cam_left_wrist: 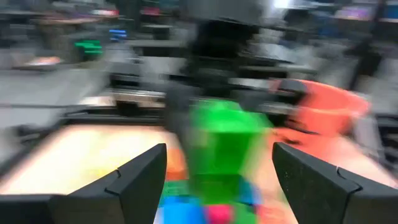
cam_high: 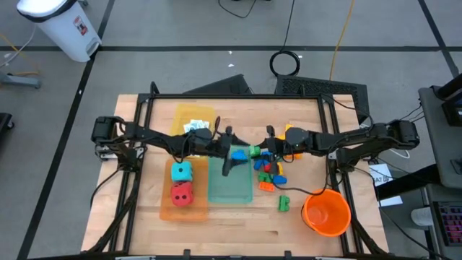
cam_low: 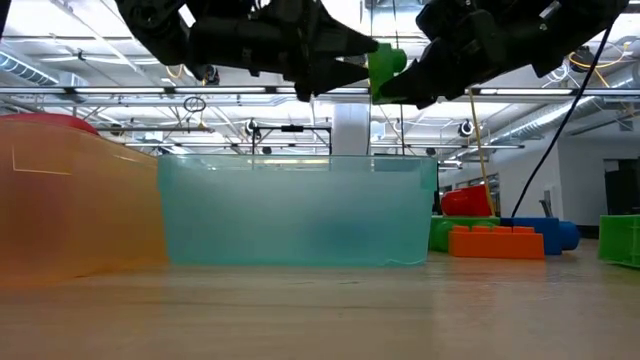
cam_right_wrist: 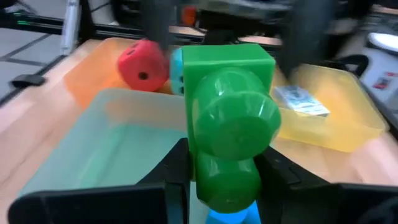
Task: Pick & Place Toys
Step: Put the green game piece into the green bin
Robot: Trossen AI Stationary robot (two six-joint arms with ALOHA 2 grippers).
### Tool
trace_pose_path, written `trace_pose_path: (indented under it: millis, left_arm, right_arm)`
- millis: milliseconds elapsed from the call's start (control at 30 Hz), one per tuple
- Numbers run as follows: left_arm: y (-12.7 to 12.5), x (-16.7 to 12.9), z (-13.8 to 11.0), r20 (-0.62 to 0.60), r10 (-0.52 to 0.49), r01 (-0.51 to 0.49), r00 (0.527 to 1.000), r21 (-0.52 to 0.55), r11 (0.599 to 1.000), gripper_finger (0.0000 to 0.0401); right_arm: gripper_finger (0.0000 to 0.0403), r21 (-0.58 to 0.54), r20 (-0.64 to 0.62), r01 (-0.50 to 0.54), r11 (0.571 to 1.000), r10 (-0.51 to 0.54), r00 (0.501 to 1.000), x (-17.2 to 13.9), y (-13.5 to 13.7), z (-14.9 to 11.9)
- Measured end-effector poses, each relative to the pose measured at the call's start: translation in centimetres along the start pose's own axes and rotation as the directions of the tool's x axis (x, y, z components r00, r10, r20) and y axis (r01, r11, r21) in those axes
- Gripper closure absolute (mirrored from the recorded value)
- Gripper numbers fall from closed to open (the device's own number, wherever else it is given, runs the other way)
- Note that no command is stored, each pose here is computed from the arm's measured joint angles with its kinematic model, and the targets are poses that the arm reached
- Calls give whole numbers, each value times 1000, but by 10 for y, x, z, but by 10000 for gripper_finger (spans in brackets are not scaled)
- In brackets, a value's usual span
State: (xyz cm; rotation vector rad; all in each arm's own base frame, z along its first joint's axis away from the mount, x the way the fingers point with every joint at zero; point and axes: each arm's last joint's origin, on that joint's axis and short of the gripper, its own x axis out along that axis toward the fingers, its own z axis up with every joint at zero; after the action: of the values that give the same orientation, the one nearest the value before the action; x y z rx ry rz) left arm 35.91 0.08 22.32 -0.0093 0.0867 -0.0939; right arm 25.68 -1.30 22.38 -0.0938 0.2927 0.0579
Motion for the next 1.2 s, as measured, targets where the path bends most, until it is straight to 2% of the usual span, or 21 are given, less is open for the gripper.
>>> trace_pose_path:
  millis: [100, 367, 567, 700, 900, 1200]
  left_arm:
    - [-2, 0, -1, -4, -87, 87, 996, 8, 996, 102]
    - [-1, 0, 2, 18, 80, -80, 997, -11, 997, 102]
    - [-4, 0, 7, 79, 89, -90, 993, 5, 996, 107]
    - [-1, 0, 7, 79, 139, -139, 987, 0, 990, 102]
    - [-2, 2, 6, 100, 136, -136, 986, 0, 991, 99]
    - [-1, 5, 5, 133, 132, -135, 982, 14, 991, 124]
  right_arm:
    - [321, 2, 2, -5, 1000, 5, 1000, 0, 0, 0]
    - [321, 3, 43, 11, 1000, -11, 999, 0, 2, 5]
    - [321, 20, 56, -5, 1000, 4, 998, 0, 2, 6]
    - [321, 21, 58, -7, 1000, 6, 998, 0, 2, 6]
    - [321, 9, 73, -19, 1000, 18, 997, 0, 6, 8]
    - [321, 9, 65, -19, 1000, 19, 998, 2, 6, 6]
